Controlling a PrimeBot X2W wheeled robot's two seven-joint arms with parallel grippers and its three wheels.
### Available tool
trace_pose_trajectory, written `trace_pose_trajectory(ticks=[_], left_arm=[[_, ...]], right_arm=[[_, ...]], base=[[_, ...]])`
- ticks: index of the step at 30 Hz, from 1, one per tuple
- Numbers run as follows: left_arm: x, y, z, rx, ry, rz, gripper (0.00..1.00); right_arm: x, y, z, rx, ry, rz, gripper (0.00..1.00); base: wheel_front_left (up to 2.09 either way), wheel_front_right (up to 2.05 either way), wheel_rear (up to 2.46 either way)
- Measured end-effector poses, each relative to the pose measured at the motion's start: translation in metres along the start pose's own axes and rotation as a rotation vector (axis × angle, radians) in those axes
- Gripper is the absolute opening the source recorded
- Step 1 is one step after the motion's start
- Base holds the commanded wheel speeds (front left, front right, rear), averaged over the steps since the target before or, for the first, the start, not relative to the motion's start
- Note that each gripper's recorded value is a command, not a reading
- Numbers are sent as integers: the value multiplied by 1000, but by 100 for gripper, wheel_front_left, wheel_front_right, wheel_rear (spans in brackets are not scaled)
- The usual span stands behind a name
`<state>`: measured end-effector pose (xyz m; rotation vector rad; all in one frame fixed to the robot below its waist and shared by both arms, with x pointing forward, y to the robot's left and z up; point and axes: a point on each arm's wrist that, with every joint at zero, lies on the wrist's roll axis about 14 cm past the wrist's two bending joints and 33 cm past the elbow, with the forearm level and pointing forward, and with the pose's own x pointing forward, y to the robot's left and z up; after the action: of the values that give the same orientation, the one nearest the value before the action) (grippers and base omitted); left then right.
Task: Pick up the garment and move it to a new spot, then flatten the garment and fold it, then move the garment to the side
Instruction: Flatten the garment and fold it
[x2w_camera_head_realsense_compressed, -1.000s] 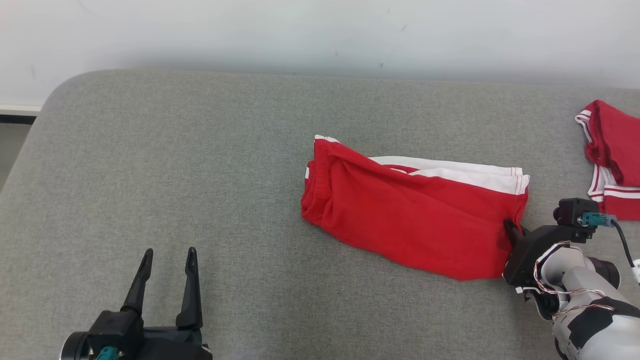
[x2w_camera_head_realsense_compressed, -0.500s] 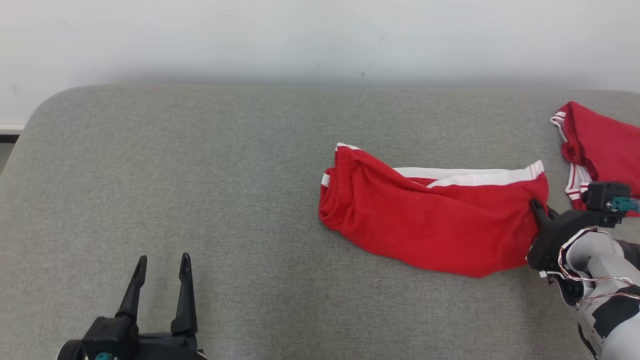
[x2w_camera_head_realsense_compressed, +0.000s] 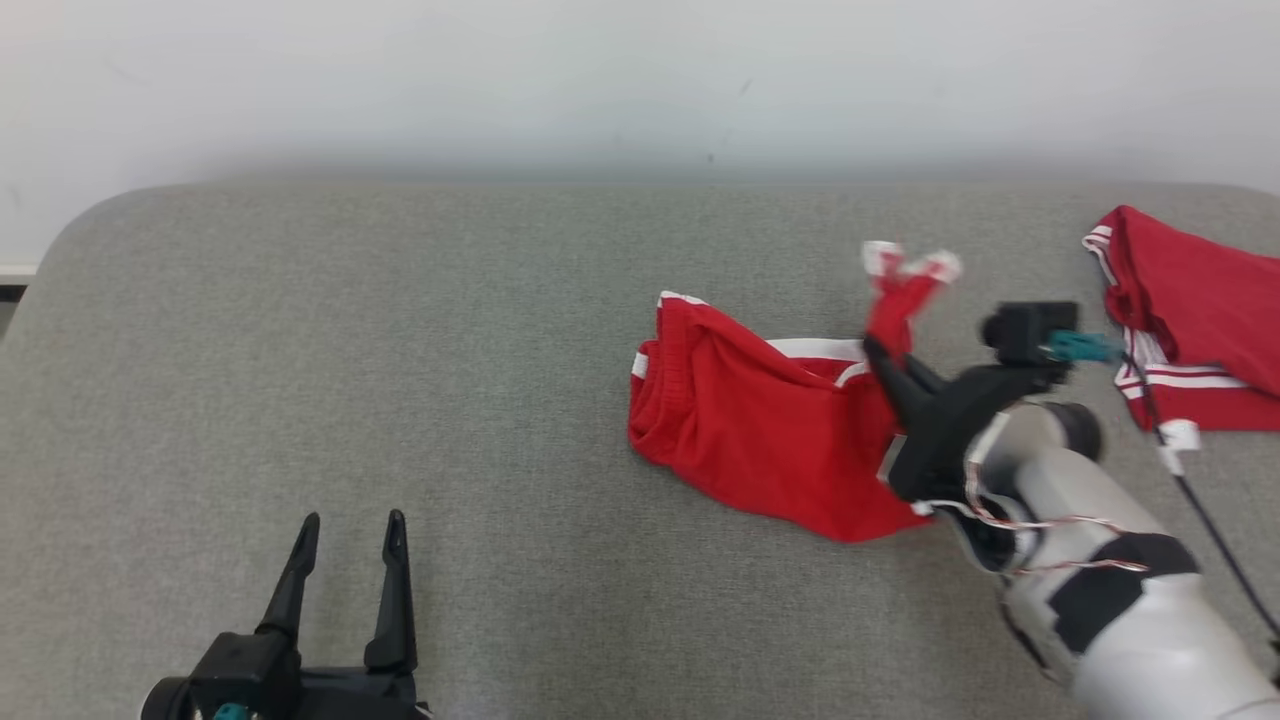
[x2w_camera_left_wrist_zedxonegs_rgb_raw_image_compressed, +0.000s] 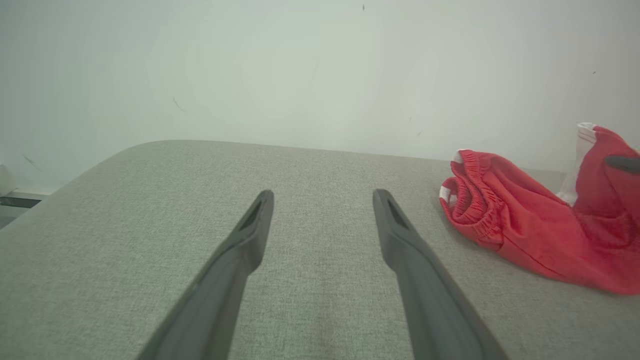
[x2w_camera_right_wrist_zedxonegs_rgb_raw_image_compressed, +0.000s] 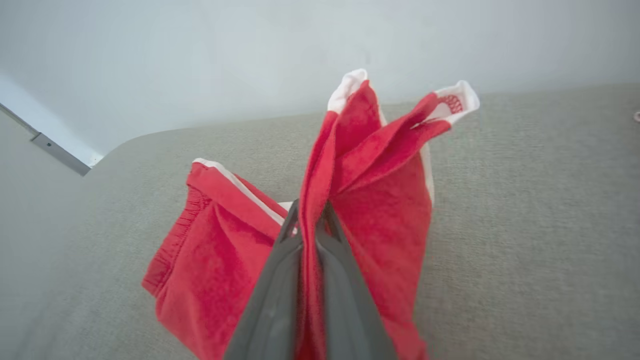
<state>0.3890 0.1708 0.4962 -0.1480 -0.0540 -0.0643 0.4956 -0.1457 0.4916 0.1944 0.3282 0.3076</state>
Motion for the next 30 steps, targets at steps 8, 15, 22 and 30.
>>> trace_pose_trajectory(ticks=[8, 15, 22, 30], left_arm=[[-2, 3, 0, -25, 1, 18, 100], [-4, 7, -2, -40, 10, 40, 100], [-3, 11, -6, -44, 24, 59, 100], [-3, 16, -10, -43, 37, 75, 100]], right_arm=[[30, 67, -2, 35, 42, 141, 0], [53, 101, -20, 47, 120, 188, 0], [67, 121, -42, 50, 167, 212, 0], [78, 125, -66, 7, 208, 206, 100]], base=[[0, 0, 0], [0, 0, 0], [0, 0, 0], [0, 0, 0]])
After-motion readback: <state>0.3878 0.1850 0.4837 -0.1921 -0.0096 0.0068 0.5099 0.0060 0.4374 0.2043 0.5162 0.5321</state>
